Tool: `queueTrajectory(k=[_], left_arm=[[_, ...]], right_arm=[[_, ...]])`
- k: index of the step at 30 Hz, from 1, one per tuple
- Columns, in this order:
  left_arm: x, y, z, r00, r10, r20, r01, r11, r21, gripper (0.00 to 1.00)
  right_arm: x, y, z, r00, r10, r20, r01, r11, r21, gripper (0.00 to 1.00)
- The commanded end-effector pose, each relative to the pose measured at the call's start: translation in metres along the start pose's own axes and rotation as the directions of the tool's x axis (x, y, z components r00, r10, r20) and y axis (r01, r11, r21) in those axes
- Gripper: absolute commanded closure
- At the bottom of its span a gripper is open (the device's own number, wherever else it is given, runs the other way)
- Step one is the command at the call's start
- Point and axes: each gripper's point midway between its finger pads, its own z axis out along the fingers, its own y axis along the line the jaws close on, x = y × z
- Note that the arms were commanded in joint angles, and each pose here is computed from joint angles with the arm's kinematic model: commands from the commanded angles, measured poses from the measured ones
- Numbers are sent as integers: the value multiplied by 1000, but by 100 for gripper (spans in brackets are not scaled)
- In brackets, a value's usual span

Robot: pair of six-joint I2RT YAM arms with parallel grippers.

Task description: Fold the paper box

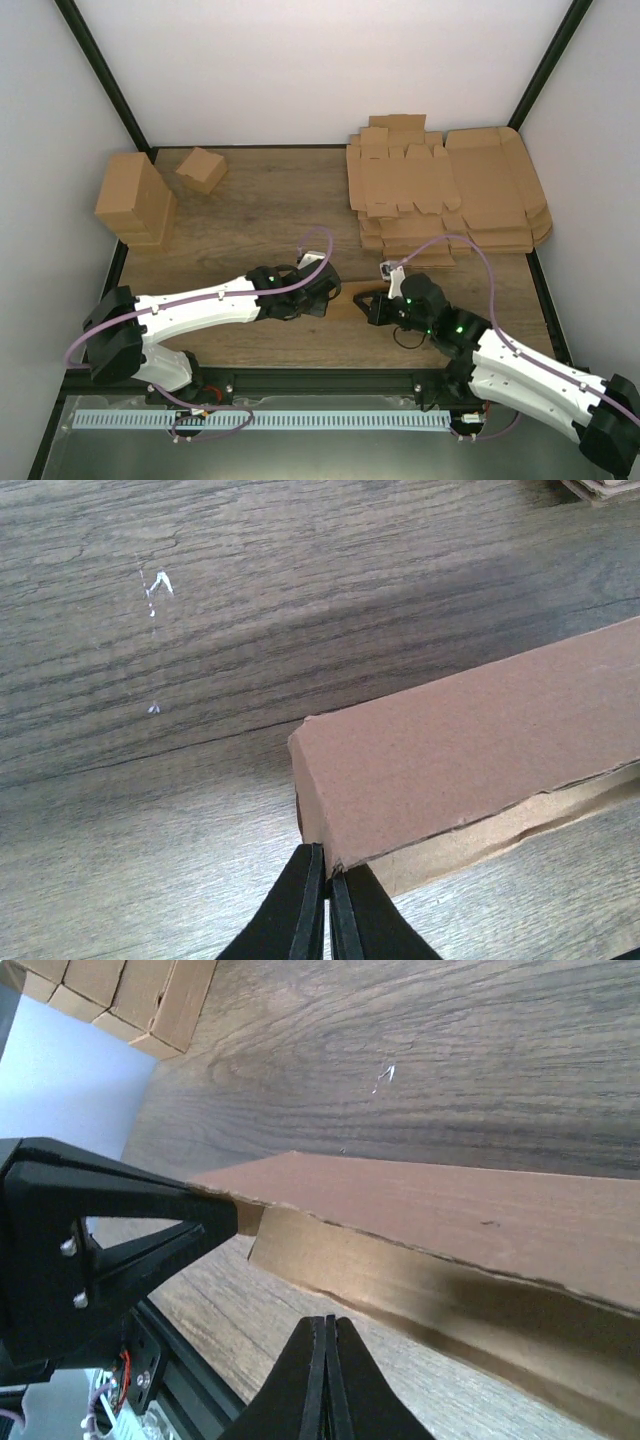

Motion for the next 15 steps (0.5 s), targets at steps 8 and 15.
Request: queueTrajectory(k=[8,15], left_arm=[[2,2,4,1000,9,-9,-9,1000,-9,96],[2,4,-1,1000,3,-3,-3,1000,-4,96]], right_arm=[[-24,0,10,995,12,98,-16,999,36,99],[-22,-7,13,995,22,96,-28,998,64,99]])
